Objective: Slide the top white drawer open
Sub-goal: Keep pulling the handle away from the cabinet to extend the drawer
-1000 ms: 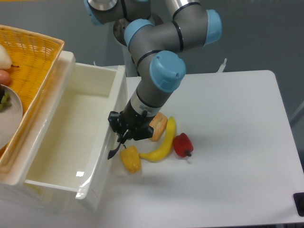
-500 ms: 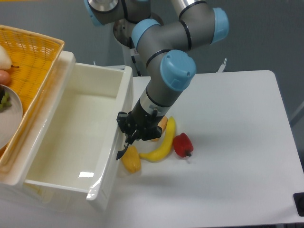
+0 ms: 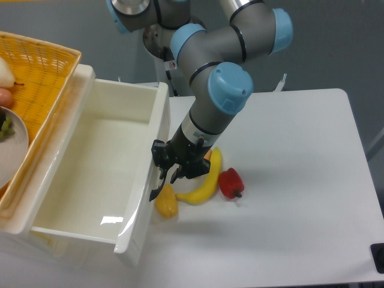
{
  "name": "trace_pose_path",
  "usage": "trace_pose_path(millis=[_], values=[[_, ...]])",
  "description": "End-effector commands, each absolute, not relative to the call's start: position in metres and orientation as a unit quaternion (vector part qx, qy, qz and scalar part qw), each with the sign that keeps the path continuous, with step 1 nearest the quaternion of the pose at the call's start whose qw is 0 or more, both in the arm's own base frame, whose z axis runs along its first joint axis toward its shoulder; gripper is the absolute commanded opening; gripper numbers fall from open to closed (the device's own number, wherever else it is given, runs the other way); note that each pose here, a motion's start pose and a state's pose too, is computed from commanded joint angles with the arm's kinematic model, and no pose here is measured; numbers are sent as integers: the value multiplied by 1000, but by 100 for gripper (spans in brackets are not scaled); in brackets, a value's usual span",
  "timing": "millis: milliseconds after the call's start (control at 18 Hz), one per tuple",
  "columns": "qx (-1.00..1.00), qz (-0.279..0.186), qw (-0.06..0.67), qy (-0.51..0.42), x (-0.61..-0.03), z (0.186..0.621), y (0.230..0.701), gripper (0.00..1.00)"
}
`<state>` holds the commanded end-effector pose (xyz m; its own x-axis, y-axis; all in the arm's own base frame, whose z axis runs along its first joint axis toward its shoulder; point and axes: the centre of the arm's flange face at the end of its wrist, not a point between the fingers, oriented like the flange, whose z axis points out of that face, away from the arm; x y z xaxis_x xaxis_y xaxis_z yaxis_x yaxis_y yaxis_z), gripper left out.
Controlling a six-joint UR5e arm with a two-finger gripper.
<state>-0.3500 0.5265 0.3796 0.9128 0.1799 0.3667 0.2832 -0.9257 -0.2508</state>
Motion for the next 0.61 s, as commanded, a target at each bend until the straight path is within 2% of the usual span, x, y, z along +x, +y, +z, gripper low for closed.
trace_pose_path(millis=[611], values=[[-963, -172, 157, -133, -366, 379, 517, 56]])
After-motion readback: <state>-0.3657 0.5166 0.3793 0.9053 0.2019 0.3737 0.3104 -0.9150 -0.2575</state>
